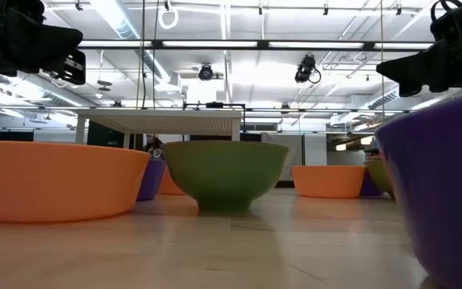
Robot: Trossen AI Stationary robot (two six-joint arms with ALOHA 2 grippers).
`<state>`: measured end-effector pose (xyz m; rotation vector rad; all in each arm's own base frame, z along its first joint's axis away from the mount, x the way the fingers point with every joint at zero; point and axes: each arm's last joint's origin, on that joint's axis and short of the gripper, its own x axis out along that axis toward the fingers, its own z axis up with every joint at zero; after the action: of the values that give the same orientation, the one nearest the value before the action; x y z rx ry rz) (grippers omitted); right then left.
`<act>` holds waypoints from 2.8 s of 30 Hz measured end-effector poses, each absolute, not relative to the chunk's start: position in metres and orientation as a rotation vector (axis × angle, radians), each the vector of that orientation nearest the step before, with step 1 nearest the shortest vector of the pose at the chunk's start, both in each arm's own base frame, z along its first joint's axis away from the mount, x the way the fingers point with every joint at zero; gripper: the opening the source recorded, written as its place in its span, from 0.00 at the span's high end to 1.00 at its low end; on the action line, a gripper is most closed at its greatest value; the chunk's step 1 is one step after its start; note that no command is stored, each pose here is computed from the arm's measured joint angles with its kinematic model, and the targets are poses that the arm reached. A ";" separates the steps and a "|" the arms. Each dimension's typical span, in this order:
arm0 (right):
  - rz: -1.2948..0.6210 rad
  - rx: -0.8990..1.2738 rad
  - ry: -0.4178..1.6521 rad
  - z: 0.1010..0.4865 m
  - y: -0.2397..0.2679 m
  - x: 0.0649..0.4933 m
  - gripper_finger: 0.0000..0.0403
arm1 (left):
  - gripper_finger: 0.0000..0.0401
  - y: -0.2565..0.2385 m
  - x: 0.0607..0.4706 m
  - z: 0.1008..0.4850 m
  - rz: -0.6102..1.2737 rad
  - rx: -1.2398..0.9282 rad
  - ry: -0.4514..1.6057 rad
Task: Pick & Place Mini bowls
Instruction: Put the white bowl on the shelf
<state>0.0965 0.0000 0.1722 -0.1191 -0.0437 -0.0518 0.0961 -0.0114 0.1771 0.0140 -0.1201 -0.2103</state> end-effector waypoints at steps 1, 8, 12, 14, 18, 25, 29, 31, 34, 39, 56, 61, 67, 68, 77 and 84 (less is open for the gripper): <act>-0.051 -0.119 -0.044 0.172 0.000 0.096 0.90 | 0.95 -0.011 0.096 0.178 -0.210 0.014 -0.134; -0.052 -0.118 -0.056 0.173 0.000 0.096 0.90 | 0.95 -0.012 0.091 0.199 -0.274 -0.135 -0.332; -0.049 -0.004 -0.102 0.178 0.000 0.096 0.90 | 0.96 -0.014 0.095 0.202 -0.234 -0.131 -0.356; -0.046 0.053 -0.105 0.178 0.000 0.096 0.90 | 0.96 -0.015 0.099 0.204 -0.160 -0.090 -0.376; -0.059 0.074 -0.141 0.181 0.000 0.096 0.90 | 0.96 -0.017 0.114 0.216 -0.052 -0.011 -0.346; -0.080 0.057 -0.146 0.182 -0.001 0.096 0.90 | 0.96 -0.042 0.164 0.237 -0.028 -0.032 -0.059; -0.099 0.077 -0.131 0.180 -0.002 0.096 0.90 | 0.96 -0.068 0.197 0.239 0.040 0.024 0.088; -0.100 0.069 -0.125 0.180 -0.002 0.096 0.90 | 0.96 -0.083 0.212 0.238 0.059 0.064 0.159; -0.102 0.039 -0.125 0.180 -0.002 0.096 0.90 | 0.95 -0.104 0.234 0.240 0.068 0.102 0.224; -0.105 0.003 -0.155 0.183 -0.002 0.096 0.90 | 0.95 -0.135 0.269 0.234 0.040 0.127 0.348; -0.109 -0.050 -0.156 0.183 -0.002 0.096 0.90 | 0.51 -0.177 0.358 0.189 -0.040 -0.018 0.812; -0.109 -0.050 -0.156 0.183 -0.002 0.096 0.90 | 0.56 -0.178 0.361 0.165 0.046 -0.025 0.907; -0.109 -0.051 -0.156 0.183 -0.002 0.096 0.90 | 0.66 -0.176 0.363 0.157 0.119 0.018 0.896; -0.109 -0.051 -0.156 0.183 -0.002 0.096 0.90 | 0.68 -0.175 0.363 0.157 0.122 0.018 0.895; -0.109 -0.051 -0.156 0.183 -0.002 0.096 0.90 | 0.96 -0.175 0.366 0.167 0.101 0.057 0.861; -0.110 -0.054 -0.156 0.183 -0.002 0.096 0.90 | 0.97 -0.180 0.378 0.233 0.082 0.179 0.816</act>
<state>0.0957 -0.0017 0.1832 -0.0540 -0.1558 -0.1103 0.3780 -0.1804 0.2332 0.1787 0.8165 0.0823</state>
